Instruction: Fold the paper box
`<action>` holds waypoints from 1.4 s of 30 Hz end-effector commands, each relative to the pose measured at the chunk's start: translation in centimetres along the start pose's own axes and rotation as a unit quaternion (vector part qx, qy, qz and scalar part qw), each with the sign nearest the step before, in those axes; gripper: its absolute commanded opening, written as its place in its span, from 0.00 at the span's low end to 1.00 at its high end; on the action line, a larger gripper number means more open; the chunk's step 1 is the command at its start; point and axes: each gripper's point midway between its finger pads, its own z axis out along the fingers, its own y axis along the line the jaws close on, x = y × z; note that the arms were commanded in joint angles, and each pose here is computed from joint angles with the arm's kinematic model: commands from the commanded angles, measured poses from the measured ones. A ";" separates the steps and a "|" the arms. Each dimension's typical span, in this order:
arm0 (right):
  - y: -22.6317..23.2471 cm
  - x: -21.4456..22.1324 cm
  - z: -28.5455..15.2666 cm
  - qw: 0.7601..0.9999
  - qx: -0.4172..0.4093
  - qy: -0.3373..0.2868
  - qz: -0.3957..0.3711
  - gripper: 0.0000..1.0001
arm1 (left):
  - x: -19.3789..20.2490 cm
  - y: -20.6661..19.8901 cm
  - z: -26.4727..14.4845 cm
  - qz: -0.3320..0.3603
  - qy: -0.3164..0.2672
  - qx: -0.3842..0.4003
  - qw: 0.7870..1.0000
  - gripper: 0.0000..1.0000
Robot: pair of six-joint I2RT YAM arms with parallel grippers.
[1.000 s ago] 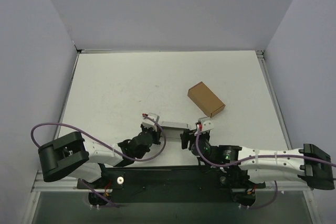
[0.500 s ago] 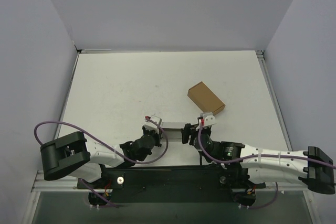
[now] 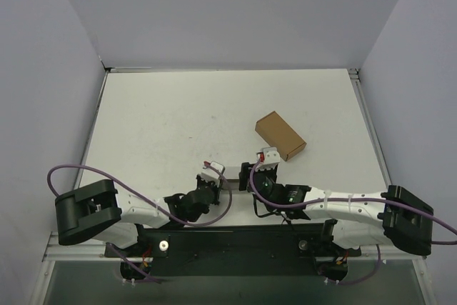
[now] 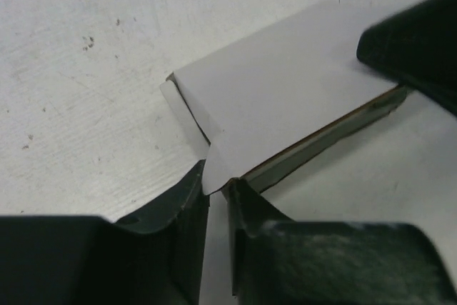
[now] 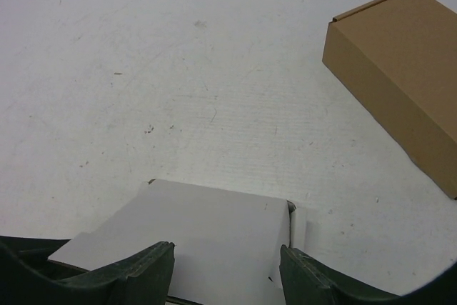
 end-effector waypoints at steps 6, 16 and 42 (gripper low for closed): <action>-1.7 1.8 0.7 0.999 0.042 0.019 0.011 0.60 | 2.1 -0.7 -2.7 0.053 0.072 0.058 0.994 0.64; -2.4 2.6 1.3 0.998 0.060 0.028 0.006 0.60 | -1.2 -3.5 -6.6 0.007 0.062 0.173 0.983 0.79; -3.8 5.7 1.1 0.995 0.080 0.056 -0.018 0.56 | -1.9 0.2 1.0 -0.279 0.139 0.138 0.940 0.69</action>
